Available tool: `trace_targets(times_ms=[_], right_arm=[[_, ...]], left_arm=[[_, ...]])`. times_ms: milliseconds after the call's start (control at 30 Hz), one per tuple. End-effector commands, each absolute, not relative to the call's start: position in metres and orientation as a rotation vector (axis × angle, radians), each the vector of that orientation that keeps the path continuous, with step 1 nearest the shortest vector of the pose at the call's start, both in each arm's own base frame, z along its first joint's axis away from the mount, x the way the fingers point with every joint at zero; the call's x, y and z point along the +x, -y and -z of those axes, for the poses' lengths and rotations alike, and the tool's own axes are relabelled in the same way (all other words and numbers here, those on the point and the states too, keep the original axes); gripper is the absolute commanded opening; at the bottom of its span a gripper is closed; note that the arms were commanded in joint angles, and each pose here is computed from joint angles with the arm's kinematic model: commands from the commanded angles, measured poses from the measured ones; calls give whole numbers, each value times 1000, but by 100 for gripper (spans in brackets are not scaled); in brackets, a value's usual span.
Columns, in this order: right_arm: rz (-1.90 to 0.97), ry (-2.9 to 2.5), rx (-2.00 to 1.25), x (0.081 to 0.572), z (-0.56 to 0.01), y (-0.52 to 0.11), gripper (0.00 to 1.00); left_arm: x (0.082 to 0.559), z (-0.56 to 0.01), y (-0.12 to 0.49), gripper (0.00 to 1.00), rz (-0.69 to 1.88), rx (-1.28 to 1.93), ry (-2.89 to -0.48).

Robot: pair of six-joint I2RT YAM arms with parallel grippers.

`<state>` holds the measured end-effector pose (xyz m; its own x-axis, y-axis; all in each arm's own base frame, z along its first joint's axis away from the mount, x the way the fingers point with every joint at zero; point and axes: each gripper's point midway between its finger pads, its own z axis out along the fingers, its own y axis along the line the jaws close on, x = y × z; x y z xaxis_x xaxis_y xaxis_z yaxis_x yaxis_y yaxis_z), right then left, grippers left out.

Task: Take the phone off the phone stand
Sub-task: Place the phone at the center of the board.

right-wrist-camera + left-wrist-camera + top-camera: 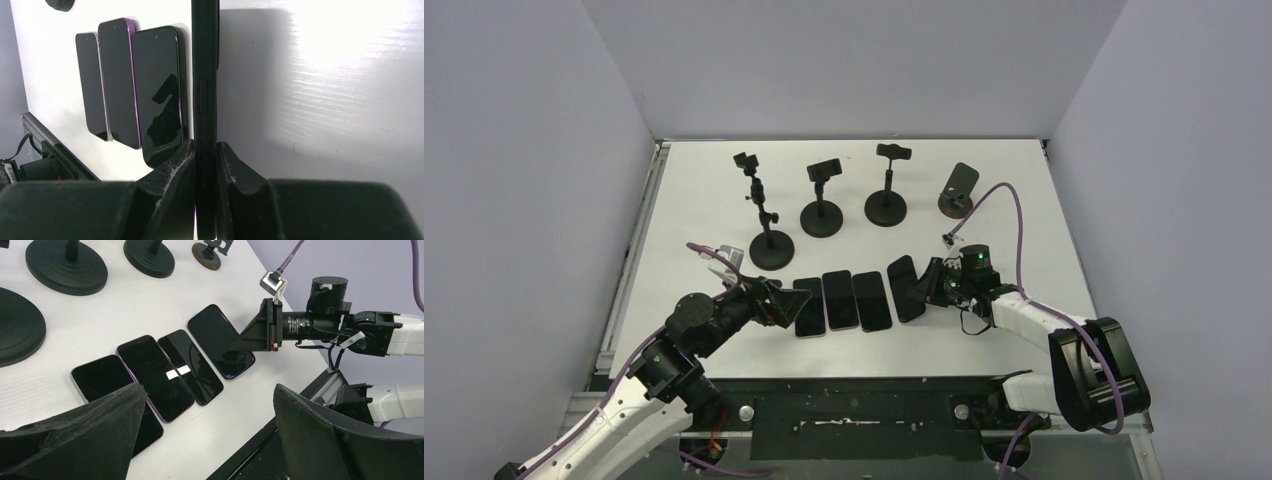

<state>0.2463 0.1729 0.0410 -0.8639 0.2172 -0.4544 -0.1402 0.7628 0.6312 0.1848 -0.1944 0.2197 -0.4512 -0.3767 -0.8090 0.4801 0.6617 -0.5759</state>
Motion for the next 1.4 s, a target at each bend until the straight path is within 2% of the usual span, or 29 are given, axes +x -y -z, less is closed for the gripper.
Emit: trace_targets(times_ms=[0,433,700,767,867,1167,1367], right_arm=[[-959,-2541,2,222,-26,-177,0],[-1078,-2581,6,205,-19,-185,0],[-1026,-2623,38,204,-5,-180,1],[-997,-2642,55,203,0,-177,16],[-964,-2655,74,202,4,-173,31],[-864,-2636,116,209,3,-162,43],[-746,-2639,163,214,-2,-148,55]], left_arm=[[186,-239,195,97,999,93,-1729],[186,-240,197,97,1016,89,-1719],[186,-238,195,97,1013,79,-1726],[186,-239,195,97,1012,73,-1723],[187,-239,195,97,1011,71,-1724],[187,-239,196,97,1011,77,-1730],[187,-237,196,97,1008,75,-1732]])
